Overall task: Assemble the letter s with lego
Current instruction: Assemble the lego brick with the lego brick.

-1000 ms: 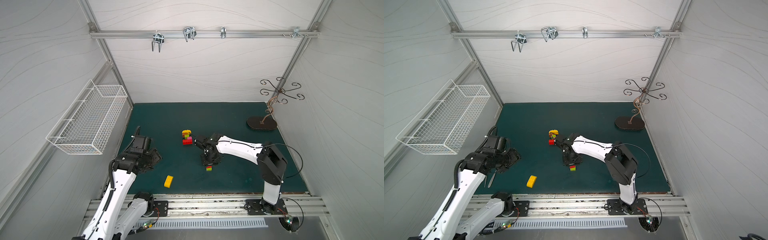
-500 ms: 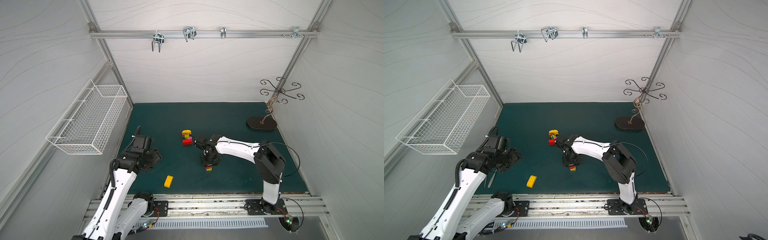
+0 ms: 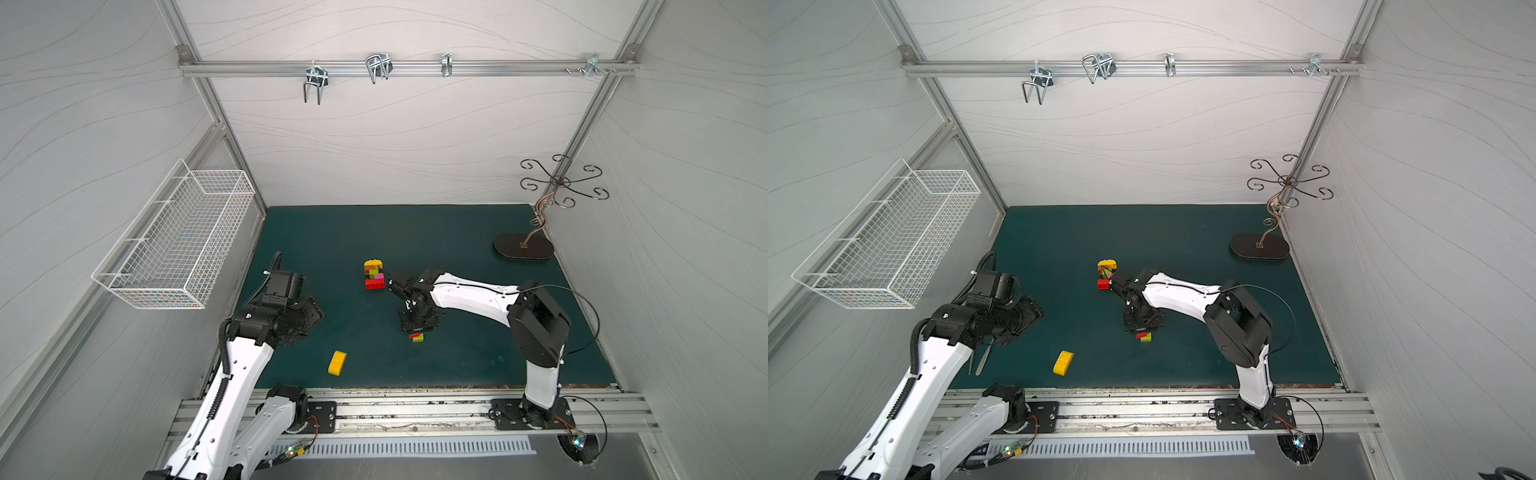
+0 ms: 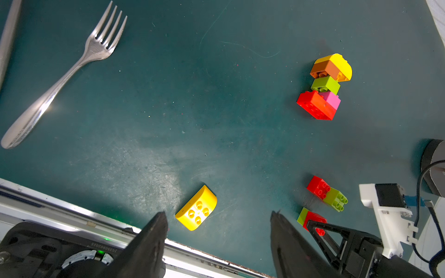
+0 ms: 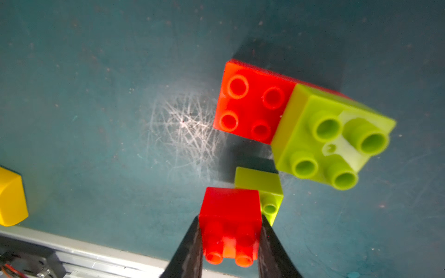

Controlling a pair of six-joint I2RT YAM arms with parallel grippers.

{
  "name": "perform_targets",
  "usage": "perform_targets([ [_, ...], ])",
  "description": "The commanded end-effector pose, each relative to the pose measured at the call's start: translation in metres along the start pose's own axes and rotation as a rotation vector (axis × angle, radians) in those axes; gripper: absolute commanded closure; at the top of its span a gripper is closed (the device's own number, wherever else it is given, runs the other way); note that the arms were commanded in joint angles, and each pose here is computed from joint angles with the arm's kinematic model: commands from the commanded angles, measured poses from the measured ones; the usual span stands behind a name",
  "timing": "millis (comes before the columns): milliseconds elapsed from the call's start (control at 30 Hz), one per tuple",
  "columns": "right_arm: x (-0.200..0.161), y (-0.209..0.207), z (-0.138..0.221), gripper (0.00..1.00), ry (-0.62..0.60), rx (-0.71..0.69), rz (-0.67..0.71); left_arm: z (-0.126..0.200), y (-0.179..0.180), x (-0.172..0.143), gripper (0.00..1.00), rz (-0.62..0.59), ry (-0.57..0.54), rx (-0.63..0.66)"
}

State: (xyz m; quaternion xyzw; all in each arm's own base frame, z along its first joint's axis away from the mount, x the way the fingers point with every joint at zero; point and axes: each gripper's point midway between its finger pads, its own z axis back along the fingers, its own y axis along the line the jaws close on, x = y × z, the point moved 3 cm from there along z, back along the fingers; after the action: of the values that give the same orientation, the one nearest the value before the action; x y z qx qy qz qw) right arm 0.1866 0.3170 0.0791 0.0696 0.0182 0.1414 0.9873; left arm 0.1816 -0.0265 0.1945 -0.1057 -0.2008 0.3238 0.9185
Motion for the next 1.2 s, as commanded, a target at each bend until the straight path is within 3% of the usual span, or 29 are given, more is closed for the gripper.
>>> perform_targets([
  [0, -0.004, -0.003, -0.014, 0.96, 0.033, -0.023, -0.020, 0.003, -0.002, 0.004, 0.29, 0.007, -0.023, -0.012],
  [1167, -0.044, -0.019, -0.035, 1.00, 0.092, -0.114, -0.076, 0.003, -0.003, 0.005, 0.29, 0.004, -0.025, -0.015],
])
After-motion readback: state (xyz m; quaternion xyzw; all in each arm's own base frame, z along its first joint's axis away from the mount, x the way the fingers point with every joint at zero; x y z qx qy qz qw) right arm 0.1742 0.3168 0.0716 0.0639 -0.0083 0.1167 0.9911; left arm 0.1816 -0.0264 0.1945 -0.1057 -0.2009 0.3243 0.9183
